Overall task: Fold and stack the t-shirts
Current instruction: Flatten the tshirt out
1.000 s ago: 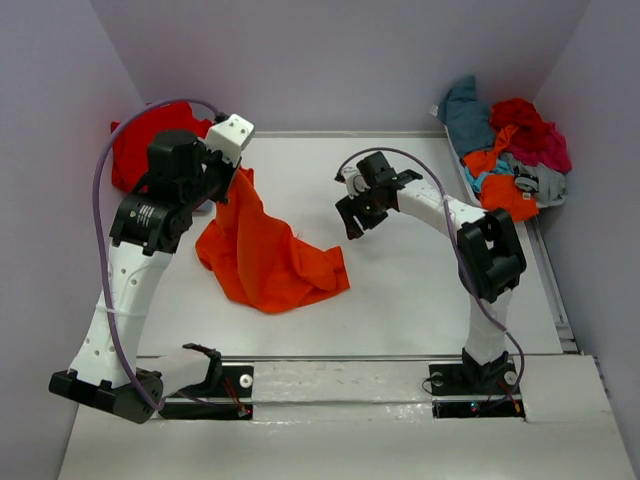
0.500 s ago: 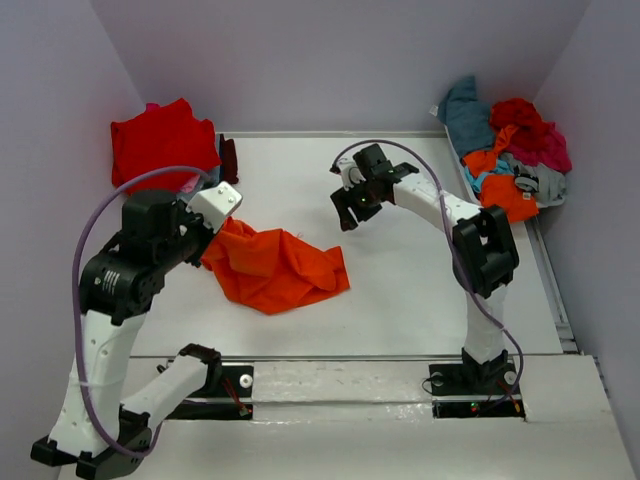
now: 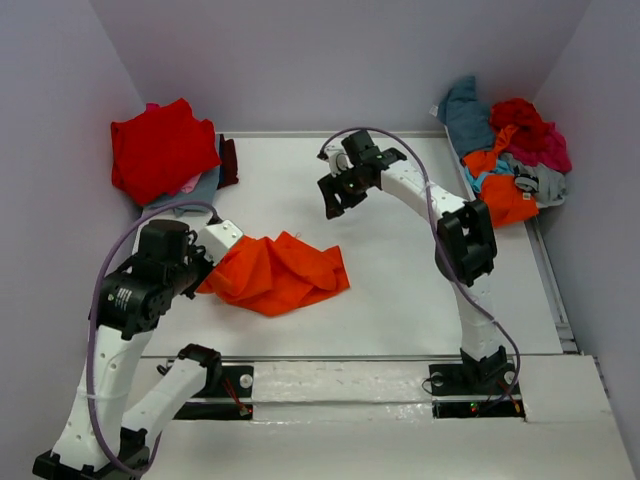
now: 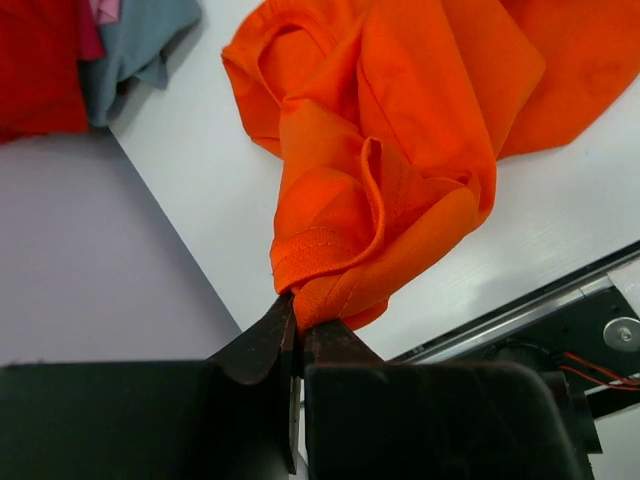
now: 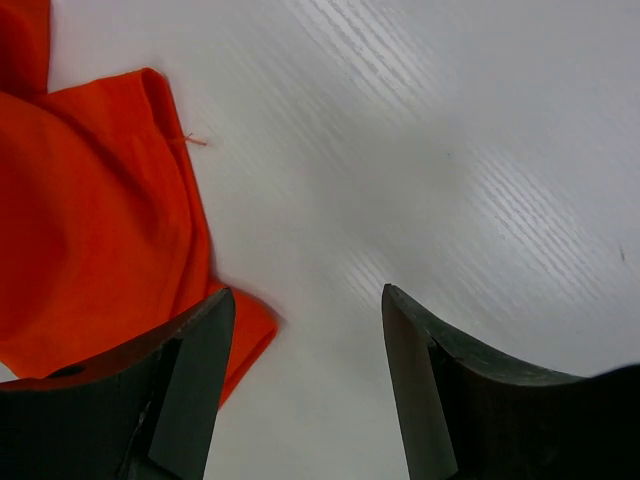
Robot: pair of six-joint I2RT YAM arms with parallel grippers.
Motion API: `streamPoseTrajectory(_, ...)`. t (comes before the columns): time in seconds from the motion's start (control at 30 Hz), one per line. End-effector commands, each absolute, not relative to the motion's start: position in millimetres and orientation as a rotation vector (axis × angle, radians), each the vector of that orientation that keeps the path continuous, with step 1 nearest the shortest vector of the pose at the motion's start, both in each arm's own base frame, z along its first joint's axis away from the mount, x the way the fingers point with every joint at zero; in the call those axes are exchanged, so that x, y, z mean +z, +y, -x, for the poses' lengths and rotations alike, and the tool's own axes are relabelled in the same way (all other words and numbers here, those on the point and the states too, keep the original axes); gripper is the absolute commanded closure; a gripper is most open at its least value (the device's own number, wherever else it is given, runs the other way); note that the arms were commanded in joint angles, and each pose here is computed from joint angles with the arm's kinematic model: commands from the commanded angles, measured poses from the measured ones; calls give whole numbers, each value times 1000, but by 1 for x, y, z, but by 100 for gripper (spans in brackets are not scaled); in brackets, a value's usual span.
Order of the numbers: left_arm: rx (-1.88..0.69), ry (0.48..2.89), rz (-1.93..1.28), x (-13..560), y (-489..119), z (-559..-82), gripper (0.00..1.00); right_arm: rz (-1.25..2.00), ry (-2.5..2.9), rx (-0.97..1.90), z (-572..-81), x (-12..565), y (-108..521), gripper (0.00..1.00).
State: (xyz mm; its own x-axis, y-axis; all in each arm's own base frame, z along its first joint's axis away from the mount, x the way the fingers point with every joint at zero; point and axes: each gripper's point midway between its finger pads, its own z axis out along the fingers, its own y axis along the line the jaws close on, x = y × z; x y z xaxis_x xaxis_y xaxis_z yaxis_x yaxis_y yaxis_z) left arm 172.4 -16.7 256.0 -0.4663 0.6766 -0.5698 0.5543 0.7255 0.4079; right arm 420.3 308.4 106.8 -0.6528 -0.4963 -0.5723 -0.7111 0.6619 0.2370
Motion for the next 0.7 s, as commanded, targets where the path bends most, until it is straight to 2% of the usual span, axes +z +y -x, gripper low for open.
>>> streamPoseTrajectory(0.0,218,2224,-987,241,-16,-173,83,987,2404,696,-406,119,329,34)
streamPoseTrajectory(0.07,180,2236,-1008,234,-22,-174,70,1005,2401,688,-400,117,330,34)
streamPoseTrajectory(0.1,176,2244,-1023,229,-22,-174,54,1017,2387,689,-396,123,332,34)
streamPoseTrajectory(0.17,171,2254,-1038,223,-23,-175,39,1026,2402,699,-388,119,329,34)
streamPoseTrajectory(0.2,172,2267,-1046,219,-23,-175,26,1029,2400,702,-384,124,327,34)
streamPoseTrajectory(0.23,170,2266,-1046,219,-24,-176,26,1033,2406,707,-383,122,327,34)
streamPoseTrajectory(0.3,121,2261,-1065,218,-31,-176,5,1050,2403,722,-373,125,328,34)
streamPoseTrajectory(0.33,119,2259,-1062,218,-32,-178,1,1055,2398,716,-371,128,326,34)
streamPoseTrajectory(0.67,70,2261,-1078,211,-43,-192,2,1141,2365,772,-358,131,356,34)
